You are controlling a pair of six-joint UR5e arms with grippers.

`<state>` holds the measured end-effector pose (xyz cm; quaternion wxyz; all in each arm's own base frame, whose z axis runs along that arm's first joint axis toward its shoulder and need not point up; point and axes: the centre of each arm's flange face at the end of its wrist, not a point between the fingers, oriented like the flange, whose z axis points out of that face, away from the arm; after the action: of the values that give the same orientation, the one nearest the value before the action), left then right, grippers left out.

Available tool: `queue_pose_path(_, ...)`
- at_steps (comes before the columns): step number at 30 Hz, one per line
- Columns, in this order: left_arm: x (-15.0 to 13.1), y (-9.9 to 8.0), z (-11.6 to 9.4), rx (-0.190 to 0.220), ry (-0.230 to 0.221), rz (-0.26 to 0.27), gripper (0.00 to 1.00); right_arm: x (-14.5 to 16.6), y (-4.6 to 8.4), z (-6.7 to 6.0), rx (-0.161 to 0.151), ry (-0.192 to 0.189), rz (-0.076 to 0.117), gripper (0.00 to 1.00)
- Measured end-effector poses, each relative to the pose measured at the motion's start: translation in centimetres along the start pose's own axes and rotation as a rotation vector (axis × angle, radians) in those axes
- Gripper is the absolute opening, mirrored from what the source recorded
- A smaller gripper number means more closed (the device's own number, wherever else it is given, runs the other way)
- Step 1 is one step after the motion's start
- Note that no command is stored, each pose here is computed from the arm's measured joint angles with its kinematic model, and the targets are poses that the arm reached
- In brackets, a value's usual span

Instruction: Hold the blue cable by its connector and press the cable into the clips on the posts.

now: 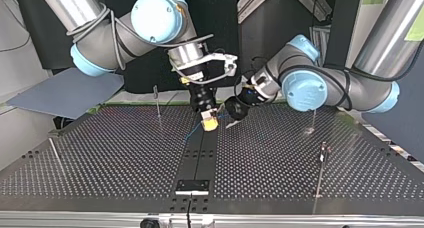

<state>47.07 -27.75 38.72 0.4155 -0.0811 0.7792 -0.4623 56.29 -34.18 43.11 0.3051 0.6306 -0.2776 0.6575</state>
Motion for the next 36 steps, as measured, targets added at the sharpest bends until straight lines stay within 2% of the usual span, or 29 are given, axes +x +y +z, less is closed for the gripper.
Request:
queue_pose_path(13, -0.5, 0.8, 0.8, -0.004, -0.032, 0.018, 1.0, 0.0, -0.1, 0.0, 0.002, -0.001, 0.0, 0.0)
queue_pose_path(14, -0.6, 0.8, 0.8, -0.005, -0.033, 0.018, 0.93, 0.0, -0.1, 0.0, 0.003, -0.001, 0.0, 0.0)
queue_pose_path(21, -1.1, 1.2, 0.6, -0.024, -0.052, 0.017, 0.88, 0.0, -0.1, 0.0, 0.003, -0.001, 0.0, 0.0)
queue_pose_path(23, -1.3, 1.4, 0.5, -0.036, -0.063, 0.016, 0.77, 0.0, -0.1, 0.0, 0.003, -0.001, 0.0, 0.0)
queue_pose_path(24, -1.4, 1.5, 0.5, -0.04, -0.067, 0.016, 0.77, 0.0, -0.1, 0.0, 0.003, -0.001, 0.0, 0.0)
queue_pose_path(26, -1.6, 1.6, 0.4, -0.047, -0.074, 0.017, 0.52, 0.0, -0.1, 0.0, 0.002, 0.0, 0.0, 0.0)
queue_pose_path(27, -1.7, 1.6, 0.3, -0.052, -0.079, 0.017, 0.52, 0.0, 0.0, 0.0, 0.002, 0.0, 0.0, 0.0)
queue_pose_path(29, -1.9, 1.8, 0.2, -0.064, -0.09, 0.019, 0.08, 0.0, 0.0, 0.0, 0.001, 0.0, 0.0, 0.0)
queue_pose_path(30, -2.0, 1.9, 0.2, -0.07, -0.095, 0.02, 0.08, 0.0, 0.0, 0.0, 0.0, 0.0, 0.0, 0.0)
queue_pose_path(31, -2.1, 2.0, 0.1, -0.076, -0.101, 0.022, 0.0, 0.0, 0.0, 0.0, 0.0, 0.0, 0.0, 0.0)
queue_pose_path(36, -2.5, 2.4, -0.1, -0.108, -0.129, 0.029, 0.0, 0.0, 0.0, 0.0, -0.004, 0.001, 0.0, 0.0)
